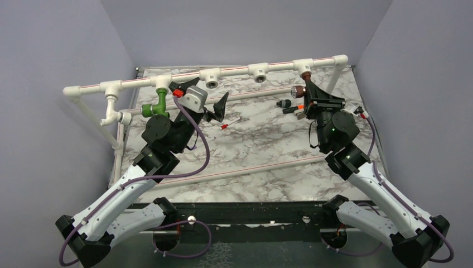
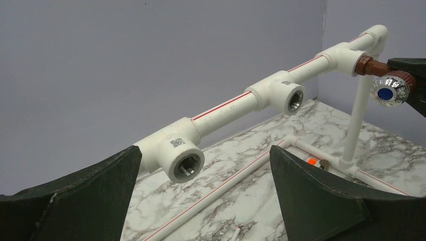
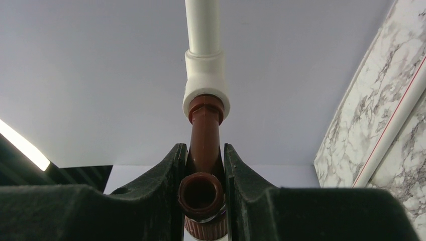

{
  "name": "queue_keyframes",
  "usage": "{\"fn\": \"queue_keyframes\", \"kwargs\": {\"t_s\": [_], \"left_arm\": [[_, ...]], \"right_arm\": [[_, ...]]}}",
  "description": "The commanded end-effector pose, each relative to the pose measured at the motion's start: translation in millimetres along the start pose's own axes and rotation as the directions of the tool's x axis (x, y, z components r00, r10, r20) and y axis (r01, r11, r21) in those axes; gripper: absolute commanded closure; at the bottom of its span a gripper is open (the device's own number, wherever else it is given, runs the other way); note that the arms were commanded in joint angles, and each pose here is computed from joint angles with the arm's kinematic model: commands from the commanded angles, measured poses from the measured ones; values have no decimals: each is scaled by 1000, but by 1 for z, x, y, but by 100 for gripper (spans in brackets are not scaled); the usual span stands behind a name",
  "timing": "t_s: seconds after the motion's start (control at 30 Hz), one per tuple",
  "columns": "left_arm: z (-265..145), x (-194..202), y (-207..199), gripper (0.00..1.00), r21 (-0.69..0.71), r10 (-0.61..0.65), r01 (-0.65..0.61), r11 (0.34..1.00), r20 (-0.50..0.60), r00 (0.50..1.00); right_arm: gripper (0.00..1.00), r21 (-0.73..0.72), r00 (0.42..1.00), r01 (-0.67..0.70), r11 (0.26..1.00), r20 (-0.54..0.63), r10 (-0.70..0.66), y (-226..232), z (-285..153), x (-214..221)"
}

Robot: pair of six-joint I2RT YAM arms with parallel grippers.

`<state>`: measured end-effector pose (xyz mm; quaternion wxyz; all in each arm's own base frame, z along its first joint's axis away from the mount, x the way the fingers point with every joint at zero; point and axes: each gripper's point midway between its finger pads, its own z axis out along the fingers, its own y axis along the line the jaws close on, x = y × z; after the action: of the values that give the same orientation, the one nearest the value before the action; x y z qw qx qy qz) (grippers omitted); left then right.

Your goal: Install the water faucets

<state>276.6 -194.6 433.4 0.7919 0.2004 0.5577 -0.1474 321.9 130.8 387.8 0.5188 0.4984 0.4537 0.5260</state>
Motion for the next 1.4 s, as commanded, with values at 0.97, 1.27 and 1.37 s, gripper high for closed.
{"fn": "queue_keyframes", "kwargs": {"t_s": [0.97, 1.27, 1.37], "left_arm": [[0, -1, -4, 1, 16, 0, -1, 1000, 11, 1000], [1, 1, -5, 1, 17, 2, -2, 1000, 5, 1000], [1, 0, -5, 1, 17, 2, -3, 1000, 8, 1000]], "right_arm": [[23, 126, 939, 342, 931, 2, -345, 3, -54, -47], [22, 61, 749, 662, 747, -7, -662, 17, -70, -66], [21, 11, 597, 802, 597, 7, -802, 26, -71, -70]]}}
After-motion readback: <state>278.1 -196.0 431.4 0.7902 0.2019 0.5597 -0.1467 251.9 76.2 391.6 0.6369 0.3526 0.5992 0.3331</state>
